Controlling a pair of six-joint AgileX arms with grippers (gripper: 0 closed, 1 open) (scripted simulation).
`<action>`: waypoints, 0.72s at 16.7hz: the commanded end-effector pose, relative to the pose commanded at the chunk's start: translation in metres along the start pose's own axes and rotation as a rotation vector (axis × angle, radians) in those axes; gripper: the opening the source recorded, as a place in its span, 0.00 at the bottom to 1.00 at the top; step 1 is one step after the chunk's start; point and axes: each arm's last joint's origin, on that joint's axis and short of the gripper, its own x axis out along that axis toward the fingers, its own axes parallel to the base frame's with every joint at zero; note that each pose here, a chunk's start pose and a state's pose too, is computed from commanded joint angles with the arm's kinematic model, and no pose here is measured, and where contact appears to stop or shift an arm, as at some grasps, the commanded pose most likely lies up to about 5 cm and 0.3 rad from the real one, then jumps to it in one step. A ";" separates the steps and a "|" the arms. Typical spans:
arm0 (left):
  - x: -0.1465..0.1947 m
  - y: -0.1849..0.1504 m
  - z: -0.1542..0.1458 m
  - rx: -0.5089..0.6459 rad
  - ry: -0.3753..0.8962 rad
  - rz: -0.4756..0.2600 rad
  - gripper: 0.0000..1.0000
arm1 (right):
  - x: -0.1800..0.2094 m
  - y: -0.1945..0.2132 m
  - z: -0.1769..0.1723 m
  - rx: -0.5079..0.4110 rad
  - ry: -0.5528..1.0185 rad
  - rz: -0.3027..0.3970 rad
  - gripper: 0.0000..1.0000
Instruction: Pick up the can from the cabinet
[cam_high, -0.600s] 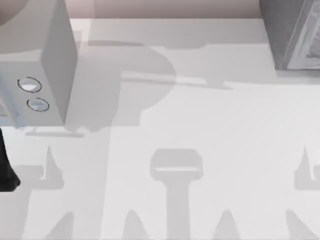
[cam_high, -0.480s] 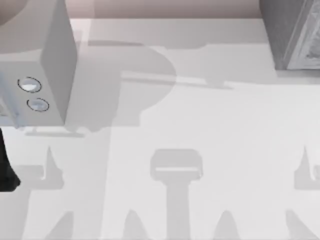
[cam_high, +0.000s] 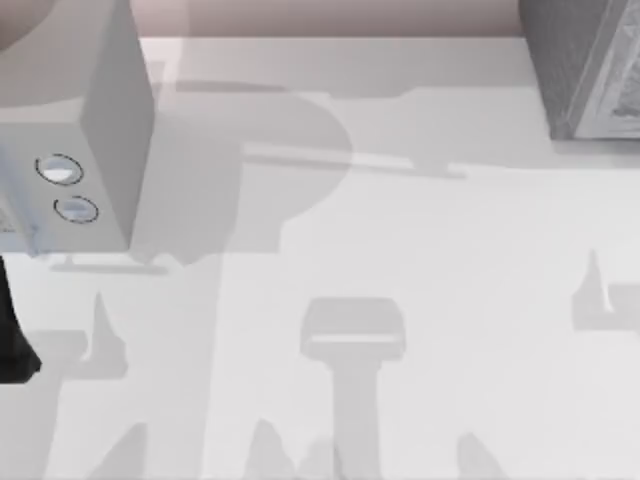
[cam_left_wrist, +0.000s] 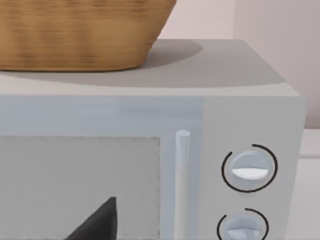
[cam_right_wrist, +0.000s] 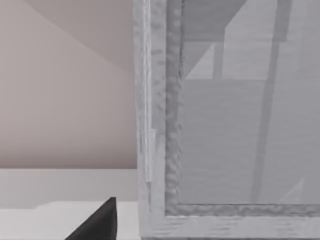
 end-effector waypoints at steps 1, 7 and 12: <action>0.000 0.000 0.000 0.000 0.000 0.000 1.00 | 0.004 0.001 0.022 0.000 -0.002 0.000 1.00; 0.000 0.000 0.000 0.000 0.000 0.000 1.00 | 0.051 0.014 0.150 -0.004 0.006 0.002 1.00; 0.000 0.000 0.000 0.000 0.000 0.000 1.00 | 0.105 0.031 0.222 -0.005 0.005 0.001 1.00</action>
